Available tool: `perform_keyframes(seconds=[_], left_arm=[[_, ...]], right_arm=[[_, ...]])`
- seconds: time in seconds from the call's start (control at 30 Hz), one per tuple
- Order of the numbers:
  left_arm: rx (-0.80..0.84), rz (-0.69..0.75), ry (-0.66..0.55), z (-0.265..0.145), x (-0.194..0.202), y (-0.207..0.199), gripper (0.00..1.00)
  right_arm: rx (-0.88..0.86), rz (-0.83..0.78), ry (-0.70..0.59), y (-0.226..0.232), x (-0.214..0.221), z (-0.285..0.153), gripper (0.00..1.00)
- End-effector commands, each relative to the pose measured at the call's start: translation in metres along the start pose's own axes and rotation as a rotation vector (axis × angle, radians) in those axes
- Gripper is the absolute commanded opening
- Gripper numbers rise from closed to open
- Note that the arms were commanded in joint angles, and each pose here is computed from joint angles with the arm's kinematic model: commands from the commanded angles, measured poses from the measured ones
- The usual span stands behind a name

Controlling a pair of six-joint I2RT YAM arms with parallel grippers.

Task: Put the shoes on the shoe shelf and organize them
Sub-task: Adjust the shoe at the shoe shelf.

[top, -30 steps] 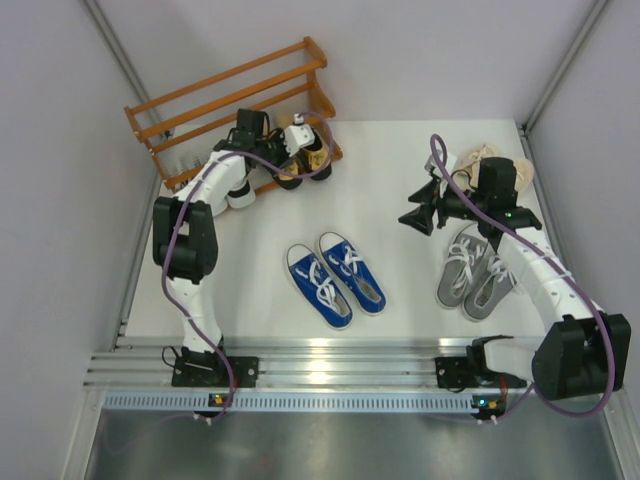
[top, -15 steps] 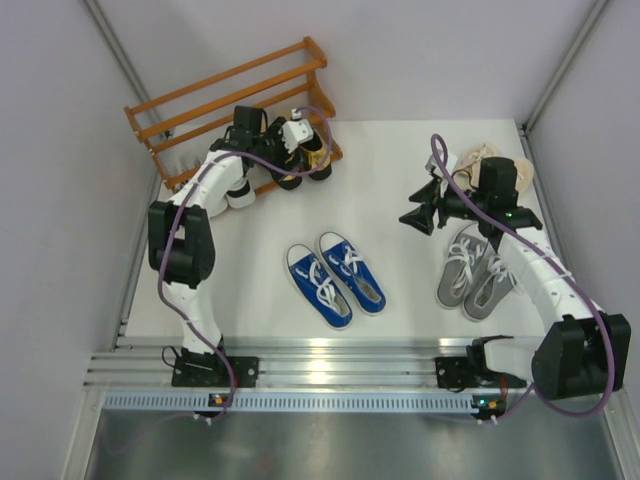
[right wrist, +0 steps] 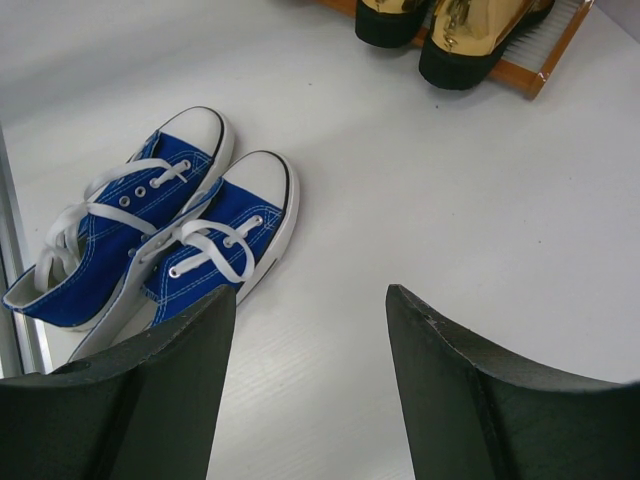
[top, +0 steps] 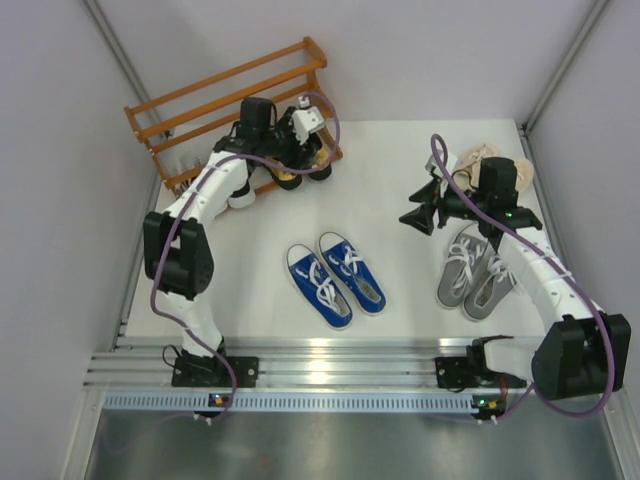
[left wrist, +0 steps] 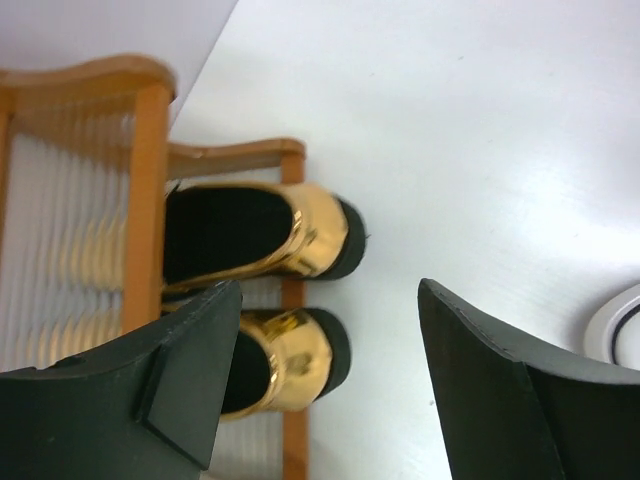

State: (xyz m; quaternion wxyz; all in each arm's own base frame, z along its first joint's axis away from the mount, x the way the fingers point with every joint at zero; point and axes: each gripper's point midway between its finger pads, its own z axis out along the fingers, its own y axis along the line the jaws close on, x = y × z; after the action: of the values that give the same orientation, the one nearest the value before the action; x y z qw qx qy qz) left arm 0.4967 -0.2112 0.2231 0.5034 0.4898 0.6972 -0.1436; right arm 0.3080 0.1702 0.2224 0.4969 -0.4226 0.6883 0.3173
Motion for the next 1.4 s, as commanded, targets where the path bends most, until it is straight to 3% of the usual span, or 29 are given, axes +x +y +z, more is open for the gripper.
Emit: perform_keyframes(seconds=[0.0, 0.33, 0.9, 1.13, 1.37], left_arm=[[0.037, 0.046, -0.067, 0.021, -0.033, -0.014, 0.76], [-0.056, 0.134, 0.012, 0.079, -0.025, 0.002, 0.72], [-0.13, 0.253, 0.179, 0.089, 0.022, 0.01, 0.71], [-0.127, 0.269, 0.229, 0.094, 0.041, 0.007, 0.61], [-0.154, 0.293, 0.252, 0.096, 0.041, 0.011, 0.44]], right_arm=[[0.002, -0.033, -0.027, -0.004, -0.006, -0.003, 0.62], [-0.006, -0.037, -0.031, -0.002, -0.007, -0.003, 0.62], [-0.01, -0.025, -0.02, -0.004, -0.002, -0.002, 0.62], [-0.01, -0.024, -0.021, -0.004, -0.002, -0.002, 0.62], [-0.009, -0.028, -0.023, -0.004, -0.004, -0.002, 0.62]])
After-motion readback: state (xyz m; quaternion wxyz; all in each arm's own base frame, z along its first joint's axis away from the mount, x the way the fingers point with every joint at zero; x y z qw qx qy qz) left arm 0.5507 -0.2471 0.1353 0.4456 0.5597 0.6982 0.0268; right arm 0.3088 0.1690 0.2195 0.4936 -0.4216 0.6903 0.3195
